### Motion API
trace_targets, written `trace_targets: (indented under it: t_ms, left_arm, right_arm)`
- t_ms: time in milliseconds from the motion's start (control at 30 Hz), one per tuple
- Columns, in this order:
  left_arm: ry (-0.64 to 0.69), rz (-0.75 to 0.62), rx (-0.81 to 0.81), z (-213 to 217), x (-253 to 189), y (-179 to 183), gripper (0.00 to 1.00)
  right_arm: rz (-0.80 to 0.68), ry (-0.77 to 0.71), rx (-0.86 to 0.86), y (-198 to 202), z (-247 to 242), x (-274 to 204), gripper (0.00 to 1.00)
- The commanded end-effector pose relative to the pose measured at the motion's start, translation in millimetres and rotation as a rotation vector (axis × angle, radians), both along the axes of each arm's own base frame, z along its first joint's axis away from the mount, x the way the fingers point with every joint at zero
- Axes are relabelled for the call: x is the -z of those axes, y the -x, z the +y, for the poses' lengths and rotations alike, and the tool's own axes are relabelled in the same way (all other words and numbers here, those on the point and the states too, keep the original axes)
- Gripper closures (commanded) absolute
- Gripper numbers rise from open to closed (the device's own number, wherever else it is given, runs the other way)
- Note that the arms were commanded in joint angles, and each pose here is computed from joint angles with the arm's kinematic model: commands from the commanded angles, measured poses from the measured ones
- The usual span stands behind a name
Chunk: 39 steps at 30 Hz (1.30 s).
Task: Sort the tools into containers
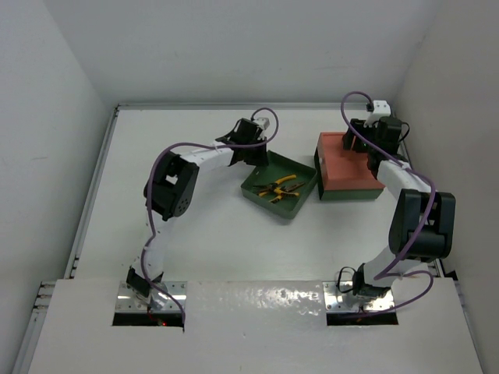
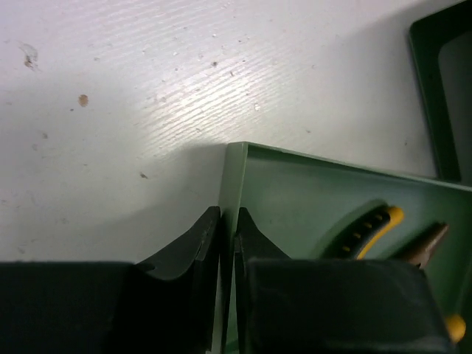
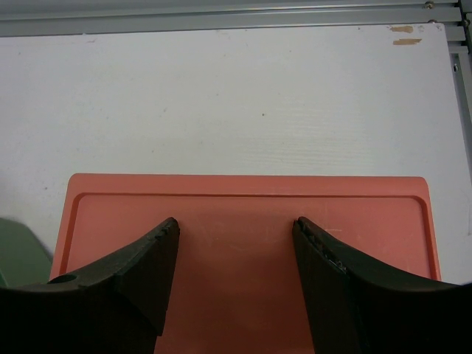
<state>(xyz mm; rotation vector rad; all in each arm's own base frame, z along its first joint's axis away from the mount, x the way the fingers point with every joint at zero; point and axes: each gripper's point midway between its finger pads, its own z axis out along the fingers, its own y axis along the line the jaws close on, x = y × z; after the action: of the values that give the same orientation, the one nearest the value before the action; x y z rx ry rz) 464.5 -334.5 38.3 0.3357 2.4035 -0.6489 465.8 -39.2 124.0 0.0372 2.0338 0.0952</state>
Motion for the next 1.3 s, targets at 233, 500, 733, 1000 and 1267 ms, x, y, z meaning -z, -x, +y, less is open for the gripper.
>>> trace_targets:
  t_ms: [233, 500, 733, 1000, 1267]
  left_arm:
    - [0.099, 0.001, -0.07, -13, -24, -19, 1.0]
    - [0.086, -0.068, -0.222, 1, -52, -47, 0.93]
    - [0.14, -0.083, -0.171, -11, -76, -44, 0.48]
    - [0.104, -0.544, 0.19, -21, -222, -40, 0.52]
    - [-0.349, -0.729, 1.383, -18, -117, 113, 0.31]
  right_arm:
    - [0.597, -0.093, 0.056, 115, 11, 138, 0.37]
    - [0.608, -0.091, 0.057, 116, 11, 141, 0.37]
    - [0.601, -0.092, 0.041, 116, 12, 137, 0.37]
    - [0.587, -0.105, 0.012, 112, 17, 134, 0.37]
    - [0.578, -0.107, 0.004, 111, 18, 131, 0.37]
